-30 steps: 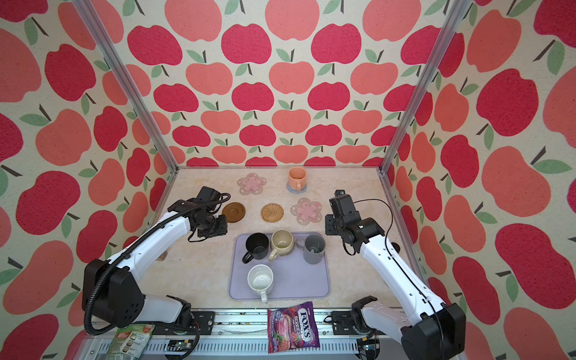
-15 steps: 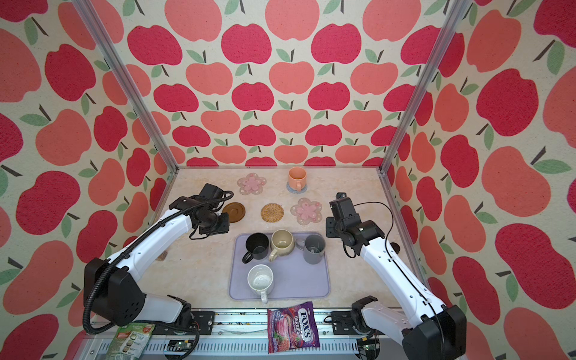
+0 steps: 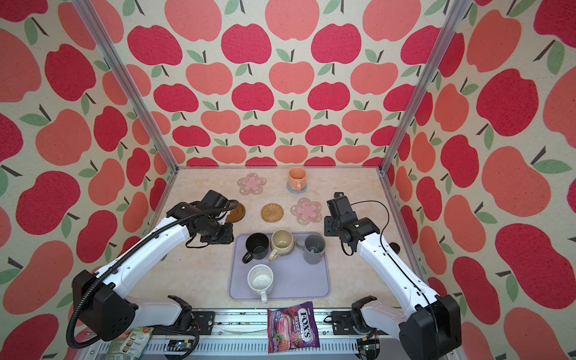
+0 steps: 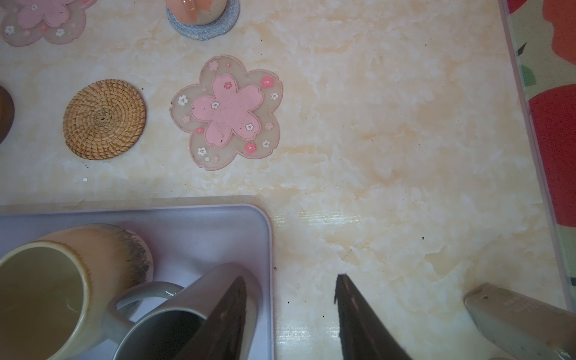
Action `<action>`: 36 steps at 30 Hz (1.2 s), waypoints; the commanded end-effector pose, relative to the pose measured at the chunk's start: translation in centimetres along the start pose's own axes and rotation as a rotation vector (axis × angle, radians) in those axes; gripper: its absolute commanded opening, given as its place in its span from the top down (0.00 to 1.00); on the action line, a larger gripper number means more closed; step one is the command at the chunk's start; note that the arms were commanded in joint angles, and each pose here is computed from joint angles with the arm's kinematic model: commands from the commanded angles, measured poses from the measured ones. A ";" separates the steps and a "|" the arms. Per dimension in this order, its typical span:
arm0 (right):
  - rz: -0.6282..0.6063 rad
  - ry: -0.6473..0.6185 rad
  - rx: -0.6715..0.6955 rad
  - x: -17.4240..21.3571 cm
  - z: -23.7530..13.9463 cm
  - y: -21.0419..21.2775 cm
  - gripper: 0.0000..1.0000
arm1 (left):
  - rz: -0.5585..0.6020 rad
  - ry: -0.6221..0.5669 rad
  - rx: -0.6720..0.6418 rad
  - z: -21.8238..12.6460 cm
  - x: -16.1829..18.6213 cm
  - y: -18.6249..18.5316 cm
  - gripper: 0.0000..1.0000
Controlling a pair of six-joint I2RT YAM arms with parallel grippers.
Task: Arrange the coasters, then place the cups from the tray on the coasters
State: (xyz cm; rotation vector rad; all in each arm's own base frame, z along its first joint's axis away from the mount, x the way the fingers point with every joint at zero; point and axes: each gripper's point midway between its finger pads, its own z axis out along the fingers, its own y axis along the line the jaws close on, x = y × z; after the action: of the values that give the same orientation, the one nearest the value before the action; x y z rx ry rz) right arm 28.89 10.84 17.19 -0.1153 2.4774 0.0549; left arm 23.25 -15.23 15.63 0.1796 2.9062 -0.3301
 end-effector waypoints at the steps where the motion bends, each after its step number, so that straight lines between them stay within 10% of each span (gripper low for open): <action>1: 0.027 -0.040 0.008 -1.4 -0.6 -0.1 0.50 | 0.009 0.076 0.065 0.3 2.6 -1.1 0.63; 36: 0.038 -0.039 0.006 -1.0 -0.6 -0.2 0.48 | -0.056 0.208 -0.046 6.9 5.2 -1.3 0.62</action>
State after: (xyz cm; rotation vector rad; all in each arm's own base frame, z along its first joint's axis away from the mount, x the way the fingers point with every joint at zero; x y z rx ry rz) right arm 29.36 11.02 17.29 -0.0965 2.4648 0.0624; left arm 19.17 -19.28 8.92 0.1685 3.1101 -0.4111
